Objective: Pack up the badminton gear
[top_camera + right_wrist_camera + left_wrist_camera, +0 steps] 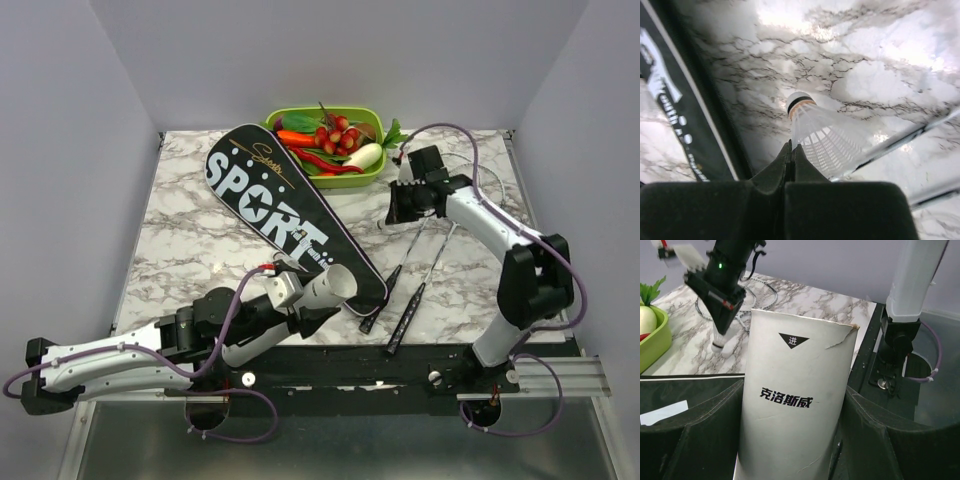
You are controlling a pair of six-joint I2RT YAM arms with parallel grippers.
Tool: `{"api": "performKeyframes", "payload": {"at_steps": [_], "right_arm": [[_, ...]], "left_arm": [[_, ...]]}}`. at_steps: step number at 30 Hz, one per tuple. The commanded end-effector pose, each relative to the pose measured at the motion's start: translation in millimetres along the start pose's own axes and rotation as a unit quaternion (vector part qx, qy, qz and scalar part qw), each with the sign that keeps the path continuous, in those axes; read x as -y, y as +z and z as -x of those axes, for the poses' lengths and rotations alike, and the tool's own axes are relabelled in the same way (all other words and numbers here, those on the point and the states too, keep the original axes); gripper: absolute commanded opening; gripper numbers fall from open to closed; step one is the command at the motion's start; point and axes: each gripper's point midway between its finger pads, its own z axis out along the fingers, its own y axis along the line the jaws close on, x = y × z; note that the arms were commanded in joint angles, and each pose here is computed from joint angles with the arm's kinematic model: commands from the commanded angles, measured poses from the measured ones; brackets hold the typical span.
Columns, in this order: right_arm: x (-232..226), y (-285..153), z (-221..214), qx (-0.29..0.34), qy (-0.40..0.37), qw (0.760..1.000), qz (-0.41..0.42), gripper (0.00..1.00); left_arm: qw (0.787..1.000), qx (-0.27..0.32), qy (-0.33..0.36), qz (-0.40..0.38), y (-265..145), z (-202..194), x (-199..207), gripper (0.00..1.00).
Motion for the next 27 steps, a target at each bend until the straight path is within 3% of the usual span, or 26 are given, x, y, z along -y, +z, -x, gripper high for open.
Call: {"api": "performKeyframes", "payload": {"at_steps": [1,6,13,18,22,27], "right_arm": [[1.3,-50.9,15.5,0.065,0.013,0.997,-0.039,0.01],[-20.8,-107.1,9.2,0.123,-0.002,0.992,-0.032,0.01],[-58.7,-180.6,-29.8,0.145,-0.02,0.989,0.02,0.01],[-81.6,-203.8,-72.4,0.103,-0.042,0.991,0.072,0.01],[-89.0,-209.0,-104.8,0.078,-0.046,0.991,0.094,0.01],[-117.9,-222.3,-129.0,0.077,-0.053,0.977,0.19,0.01]], "left_arm": [[0.994,-0.076,-0.081,0.012,0.3,-42.4,6.7,0.0],[0.993,-0.099,-0.066,0.014,11.5,-54.1,7.4,0.0],[0.987,-0.152,-0.037,0.044,27.8,-79.9,-0.4,0.0],[0.984,-0.174,-0.021,0.038,36.1,-99.0,1.7,0.0],[0.986,-0.164,-0.019,0.037,40.6,-99.4,1.4,0.0],[0.99,-0.138,-0.025,0.034,47.5,-88.9,4.2,0.0]]}}
